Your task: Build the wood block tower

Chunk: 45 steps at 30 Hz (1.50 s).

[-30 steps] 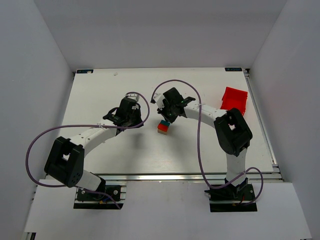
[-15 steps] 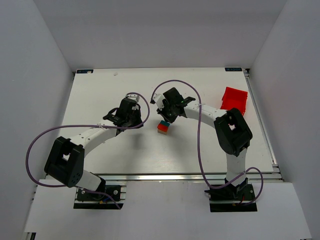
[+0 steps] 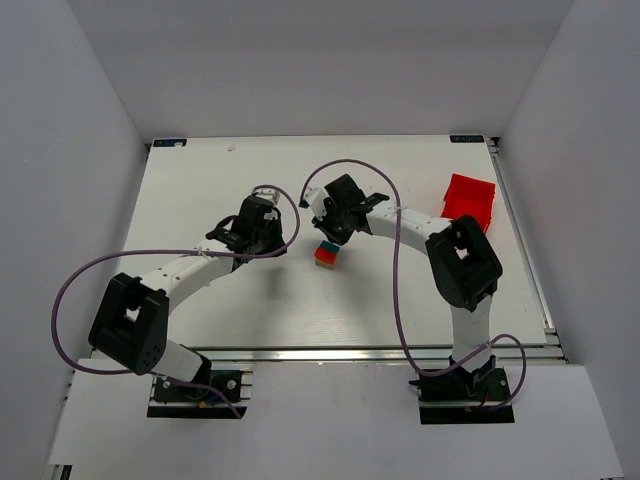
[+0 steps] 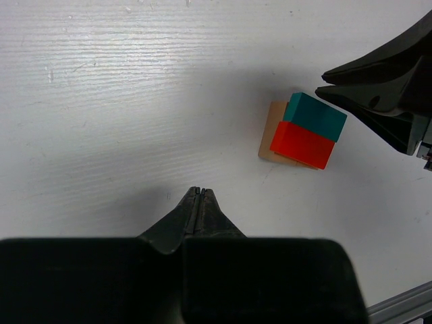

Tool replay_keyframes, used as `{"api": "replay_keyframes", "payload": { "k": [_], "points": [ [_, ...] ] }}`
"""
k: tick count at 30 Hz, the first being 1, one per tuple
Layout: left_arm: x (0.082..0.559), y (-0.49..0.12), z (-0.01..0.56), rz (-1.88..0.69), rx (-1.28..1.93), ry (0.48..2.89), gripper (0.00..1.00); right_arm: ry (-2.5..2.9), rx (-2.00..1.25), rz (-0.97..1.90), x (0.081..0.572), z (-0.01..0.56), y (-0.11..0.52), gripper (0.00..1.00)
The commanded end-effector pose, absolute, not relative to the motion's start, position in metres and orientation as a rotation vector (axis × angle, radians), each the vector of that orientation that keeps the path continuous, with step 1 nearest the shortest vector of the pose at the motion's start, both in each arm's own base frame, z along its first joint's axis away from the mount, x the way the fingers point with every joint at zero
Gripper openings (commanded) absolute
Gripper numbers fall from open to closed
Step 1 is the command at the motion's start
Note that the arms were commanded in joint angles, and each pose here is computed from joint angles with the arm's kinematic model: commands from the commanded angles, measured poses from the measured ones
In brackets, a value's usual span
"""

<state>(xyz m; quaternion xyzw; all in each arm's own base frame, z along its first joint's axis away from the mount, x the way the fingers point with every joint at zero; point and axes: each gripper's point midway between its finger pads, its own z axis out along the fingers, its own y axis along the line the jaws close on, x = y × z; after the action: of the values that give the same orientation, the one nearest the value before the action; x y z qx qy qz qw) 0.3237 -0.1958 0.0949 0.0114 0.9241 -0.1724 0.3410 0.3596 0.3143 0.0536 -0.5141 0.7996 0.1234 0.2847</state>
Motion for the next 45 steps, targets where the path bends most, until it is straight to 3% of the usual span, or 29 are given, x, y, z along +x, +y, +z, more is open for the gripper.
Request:
{"api": "replay_keyframes", "payload": {
  "k": [1,45],
  "points": [
    [0.325,-0.2,0.106,-0.476,0.052,2.37,0.0,2.072,-1.374,0.328,0.372,0.067,0.327,0.2],
    [0.323,-0.207,0.103,-0.513,0.095,2.384,0.0,2.0,-1.439,0.396,0.369,0.069,0.339,0.22]
  ]
}}
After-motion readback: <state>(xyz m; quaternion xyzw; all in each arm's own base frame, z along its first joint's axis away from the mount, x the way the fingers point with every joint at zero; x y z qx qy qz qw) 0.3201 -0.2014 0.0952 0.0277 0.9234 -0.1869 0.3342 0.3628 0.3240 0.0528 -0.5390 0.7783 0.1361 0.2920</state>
